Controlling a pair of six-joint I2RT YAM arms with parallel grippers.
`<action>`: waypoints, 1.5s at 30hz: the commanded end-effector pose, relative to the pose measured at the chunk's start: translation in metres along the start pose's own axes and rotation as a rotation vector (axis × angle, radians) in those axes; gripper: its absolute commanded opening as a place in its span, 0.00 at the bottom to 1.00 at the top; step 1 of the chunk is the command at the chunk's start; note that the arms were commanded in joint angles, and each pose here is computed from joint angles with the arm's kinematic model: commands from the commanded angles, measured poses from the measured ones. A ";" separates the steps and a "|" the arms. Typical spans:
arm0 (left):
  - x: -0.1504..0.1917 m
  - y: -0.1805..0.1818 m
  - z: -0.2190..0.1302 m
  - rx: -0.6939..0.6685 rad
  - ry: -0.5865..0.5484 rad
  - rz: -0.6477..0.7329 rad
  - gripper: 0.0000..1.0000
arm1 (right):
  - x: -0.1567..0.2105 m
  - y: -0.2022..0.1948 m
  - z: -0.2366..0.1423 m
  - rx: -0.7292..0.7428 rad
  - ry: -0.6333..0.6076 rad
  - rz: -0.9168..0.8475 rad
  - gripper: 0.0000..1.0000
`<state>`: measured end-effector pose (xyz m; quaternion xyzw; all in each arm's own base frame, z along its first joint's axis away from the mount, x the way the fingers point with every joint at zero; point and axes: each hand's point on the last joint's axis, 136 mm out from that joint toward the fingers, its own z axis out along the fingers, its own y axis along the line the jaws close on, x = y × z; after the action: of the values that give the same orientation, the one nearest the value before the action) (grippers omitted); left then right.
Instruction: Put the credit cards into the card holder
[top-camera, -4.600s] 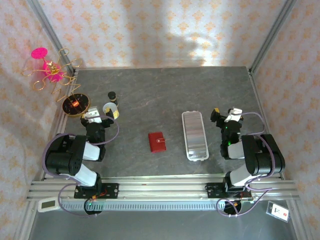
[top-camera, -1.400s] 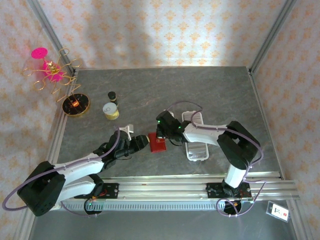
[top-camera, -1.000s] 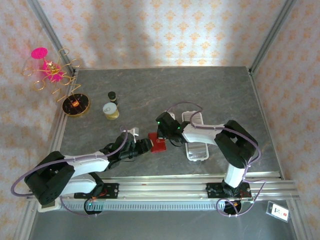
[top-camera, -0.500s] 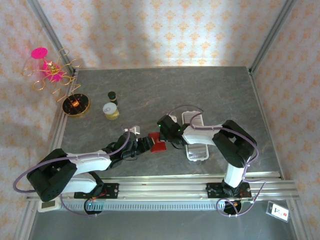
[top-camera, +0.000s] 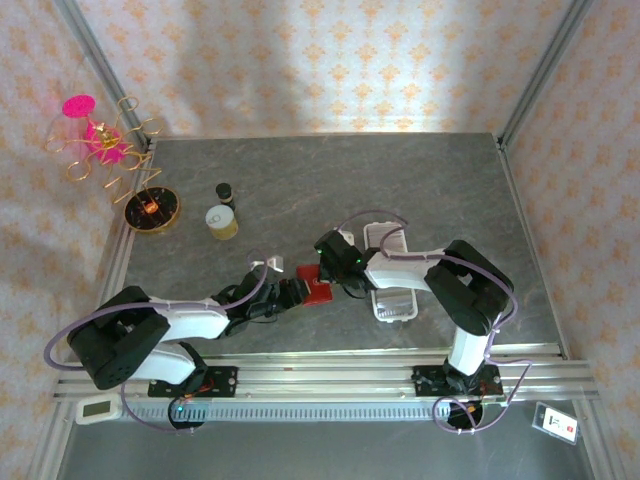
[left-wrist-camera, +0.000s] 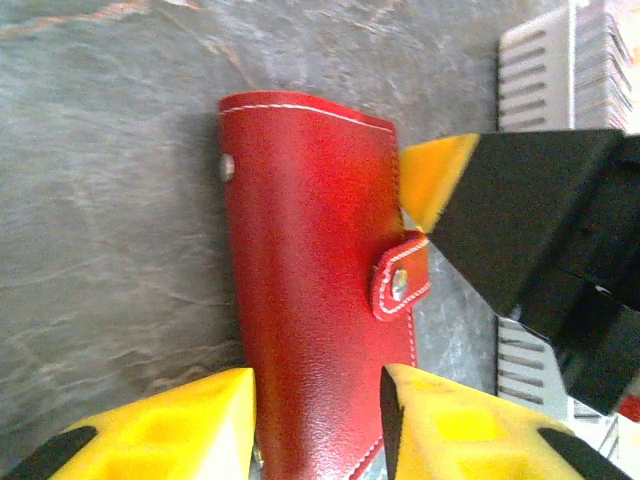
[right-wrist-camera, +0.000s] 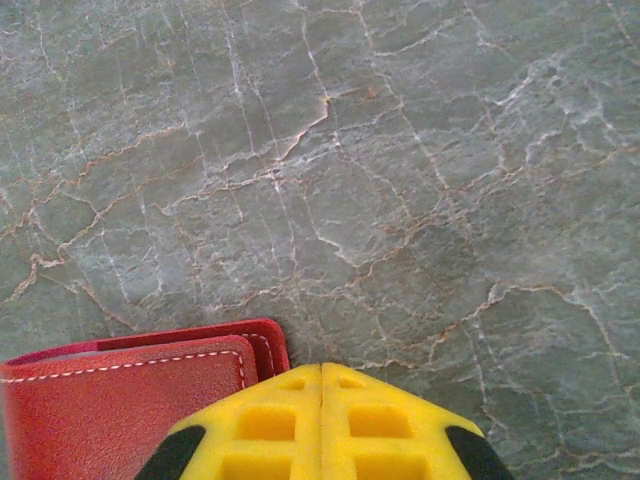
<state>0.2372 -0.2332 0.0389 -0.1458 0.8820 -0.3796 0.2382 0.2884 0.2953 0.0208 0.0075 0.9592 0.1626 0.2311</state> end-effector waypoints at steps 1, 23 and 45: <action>-0.004 -0.035 0.001 0.127 -0.010 -0.007 0.37 | 0.006 -0.013 0.002 0.043 -0.004 0.011 0.00; -0.019 -0.002 0.001 -0.034 -0.134 -0.055 0.39 | 0.009 -0.009 -0.005 -0.007 -0.006 0.045 0.00; -0.010 -0.054 0.005 0.262 -0.090 -0.117 0.26 | 0.011 -0.005 -0.013 -0.061 -0.014 0.085 0.00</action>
<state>0.2480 -0.2555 0.0517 -0.1885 0.8391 -0.4410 0.2567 0.2815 0.2880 0.0221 0.0381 0.9510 0.1917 0.2397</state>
